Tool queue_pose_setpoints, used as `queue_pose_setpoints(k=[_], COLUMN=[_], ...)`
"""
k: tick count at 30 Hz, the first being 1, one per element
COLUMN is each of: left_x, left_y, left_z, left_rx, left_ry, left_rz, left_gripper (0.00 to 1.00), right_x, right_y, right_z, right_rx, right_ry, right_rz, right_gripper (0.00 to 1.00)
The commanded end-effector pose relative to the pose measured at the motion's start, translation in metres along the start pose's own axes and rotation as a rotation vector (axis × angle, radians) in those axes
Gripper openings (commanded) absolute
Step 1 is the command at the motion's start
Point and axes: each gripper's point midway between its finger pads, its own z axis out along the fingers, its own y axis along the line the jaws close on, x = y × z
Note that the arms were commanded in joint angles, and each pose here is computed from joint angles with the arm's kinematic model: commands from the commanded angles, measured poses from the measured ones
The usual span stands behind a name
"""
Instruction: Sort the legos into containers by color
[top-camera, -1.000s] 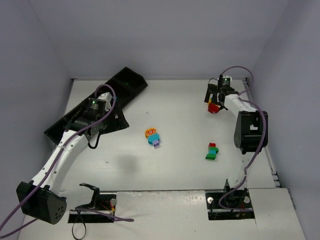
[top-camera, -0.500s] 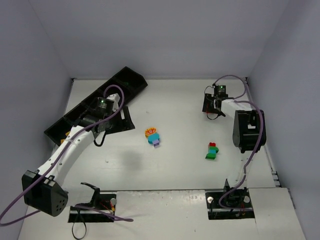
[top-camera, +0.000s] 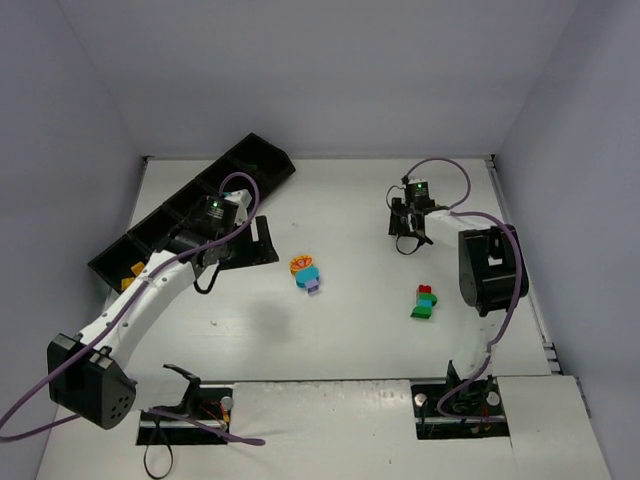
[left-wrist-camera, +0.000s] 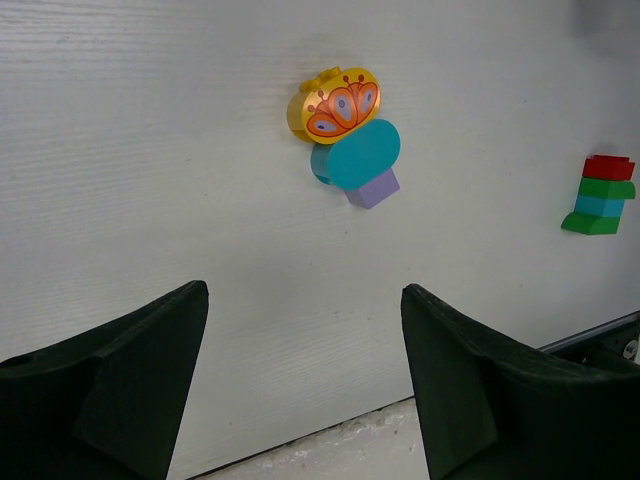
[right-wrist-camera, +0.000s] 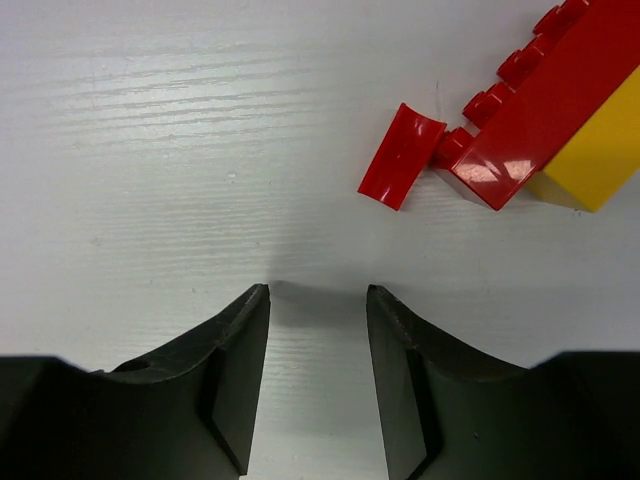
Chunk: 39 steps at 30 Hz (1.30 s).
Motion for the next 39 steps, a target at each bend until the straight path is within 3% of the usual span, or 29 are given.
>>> queue_pose_setpoints(k=[1,5,12,18,28,31,32,39], left_x=[-0.02,-0.02,-0.018,-0.016,-0.015,-0.016,-0.016,-0.023], left_y=[-0.017,-0.015,-0.011,-0.009,-0.007,-0.008,-0.009,-0.017], left_z=[-0.011,-0.011,-0.011,-0.011,-0.008,-0.009,-0.009,-0.013], left_rx=[0.058,0.051,0.034,0.021,0.014,0.019,0.023,0.052], left_ry=[-0.077,-0.077,-0.077,-0.074,-0.067,-0.066,-0.067,-0.083], left_rz=[0.008,0.006,0.002,0.0,-0.007,-0.008,-0.007,0.017], left_gripper=[0.71,0.71,0.71,0.71,0.71,0.71,0.71,0.71], right_x=[-0.023,-0.044,-0.044,-0.037,-0.039,-0.034,-0.035,-0.059], right_y=[-0.002,-0.012,-0.028,-0.035,-0.035,-0.034,-0.034,0.019], right_z=[-0.012,-0.006,0.012,0.023,0.031,0.032,0.029,-0.014], right_rx=[0.029,0.104,0.225,0.262,0.241,0.23,0.228,0.053], right_ry=[-0.069,-0.112,-0.095,-0.074,-0.055,-0.037,-0.041,-0.144], right_rz=[0.028,0.066,0.141,0.171,0.18,0.164,0.155,-0.093], right_gripper=[0.41,0.43,0.36,0.28,0.26,0.12,0.02,0.0])
